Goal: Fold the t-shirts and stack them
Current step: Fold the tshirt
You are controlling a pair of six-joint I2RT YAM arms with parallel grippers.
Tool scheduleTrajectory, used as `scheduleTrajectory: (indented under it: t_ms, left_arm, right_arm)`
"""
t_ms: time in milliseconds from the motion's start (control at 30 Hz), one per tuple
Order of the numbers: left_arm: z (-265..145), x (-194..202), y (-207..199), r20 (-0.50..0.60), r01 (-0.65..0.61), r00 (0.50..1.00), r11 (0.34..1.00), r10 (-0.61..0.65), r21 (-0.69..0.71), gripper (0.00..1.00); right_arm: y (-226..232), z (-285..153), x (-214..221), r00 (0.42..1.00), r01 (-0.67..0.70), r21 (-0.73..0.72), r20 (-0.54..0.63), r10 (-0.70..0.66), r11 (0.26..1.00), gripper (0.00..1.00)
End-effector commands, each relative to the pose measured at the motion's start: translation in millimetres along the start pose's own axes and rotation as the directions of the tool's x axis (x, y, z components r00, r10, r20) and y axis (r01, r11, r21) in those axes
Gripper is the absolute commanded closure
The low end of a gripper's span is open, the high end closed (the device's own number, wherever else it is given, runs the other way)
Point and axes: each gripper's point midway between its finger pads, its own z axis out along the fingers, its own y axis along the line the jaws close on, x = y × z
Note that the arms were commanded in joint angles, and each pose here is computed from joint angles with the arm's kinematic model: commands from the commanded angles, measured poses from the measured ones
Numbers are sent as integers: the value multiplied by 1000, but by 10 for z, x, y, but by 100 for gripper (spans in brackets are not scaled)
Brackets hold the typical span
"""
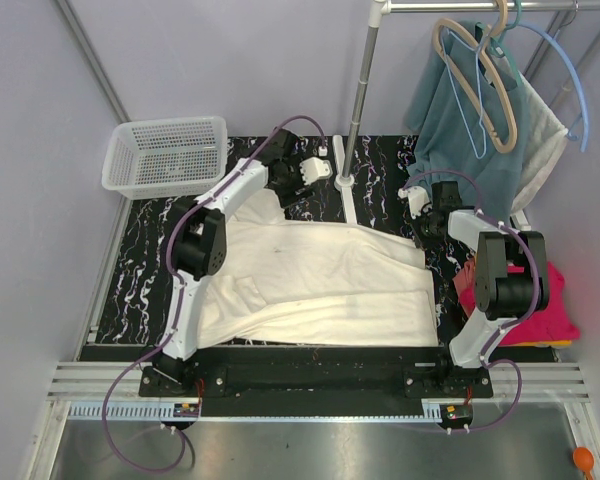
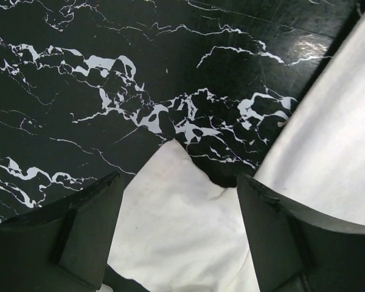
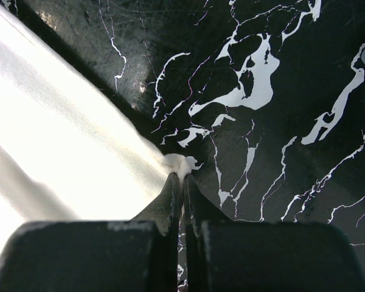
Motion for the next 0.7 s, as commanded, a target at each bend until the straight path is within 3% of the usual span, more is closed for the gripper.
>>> scheduleTrajectory:
  t_ms: [0, 467, 600, 667]
  left_arm:
    - [254, 86, 8, -34, -1, 999, 999, 0, -44, 22]
    - [605, 414, 110, -145, -34, 989, 994, 19, -103, 27]
    - [718, 533, 103, -181, -47, 983, 994, 27, -103, 34]
    - [735, 598, 109, -204, -58, 978, 993, 36, -107, 47]
  right_arm:
    - [185, 108, 377, 994, -24, -54, -104, 18, 998, 100]
    - [183, 101, 406, 994, -14, -49, -109, 9, 999, 100]
    - [175, 87, 419, 994, -9, -45, -111, 4, 999, 100]
    - [165, 71, 410, 994, -1, -38, -109, -3, 999, 100]
